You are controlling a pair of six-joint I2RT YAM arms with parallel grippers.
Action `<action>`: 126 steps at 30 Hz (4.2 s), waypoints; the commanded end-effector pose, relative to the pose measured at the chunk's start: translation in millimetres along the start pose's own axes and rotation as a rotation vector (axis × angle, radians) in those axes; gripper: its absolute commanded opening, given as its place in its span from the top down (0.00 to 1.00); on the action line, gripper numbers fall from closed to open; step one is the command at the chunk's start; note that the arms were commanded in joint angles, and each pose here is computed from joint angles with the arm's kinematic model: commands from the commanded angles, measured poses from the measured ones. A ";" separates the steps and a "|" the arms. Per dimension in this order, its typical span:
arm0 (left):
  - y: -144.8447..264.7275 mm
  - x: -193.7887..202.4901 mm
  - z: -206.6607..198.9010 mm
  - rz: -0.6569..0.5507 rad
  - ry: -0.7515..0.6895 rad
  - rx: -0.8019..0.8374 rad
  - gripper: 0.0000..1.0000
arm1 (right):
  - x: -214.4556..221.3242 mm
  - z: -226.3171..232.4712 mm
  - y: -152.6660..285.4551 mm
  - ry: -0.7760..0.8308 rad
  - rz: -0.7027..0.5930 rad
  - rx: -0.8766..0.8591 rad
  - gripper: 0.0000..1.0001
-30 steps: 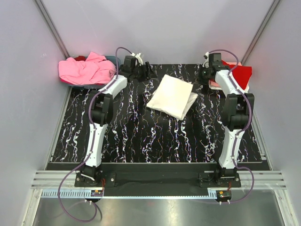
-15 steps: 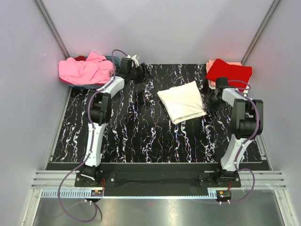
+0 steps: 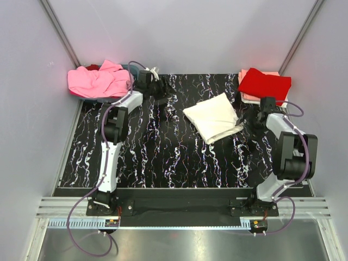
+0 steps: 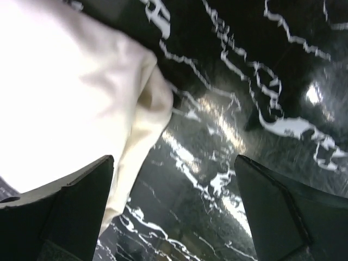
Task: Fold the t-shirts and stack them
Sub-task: Fold the tshirt, then neatly place the folded tshirt to the corner
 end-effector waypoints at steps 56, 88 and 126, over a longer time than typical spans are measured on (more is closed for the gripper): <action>23.7 -34.5 -3.9 -0.126 0.038 0.113 0.28 | -179.2 203.8 113.3 0.535 -0.308 -0.398 1.00; 18.2 -35.1 -0.7 -0.128 0.080 0.153 0.28 | -355.6 148.2 97.5 0.355 -0.726 -0.356 1.00; 18.5 -35.5 1.4 -0.130 0.089 0.157 0.28 | -438.5 83.2 3.1 0.165 -1.016 -0.148 1.00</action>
Point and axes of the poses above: each gripper's point midway between its finger pads, its own y axis back along the fingers, its own z axis along the line the jaws close on, x = y × z, the point moved 1 cm from there along y, back along the fingers, and after that the axes turned 10 degrees about -y, right-handed, at the moved point
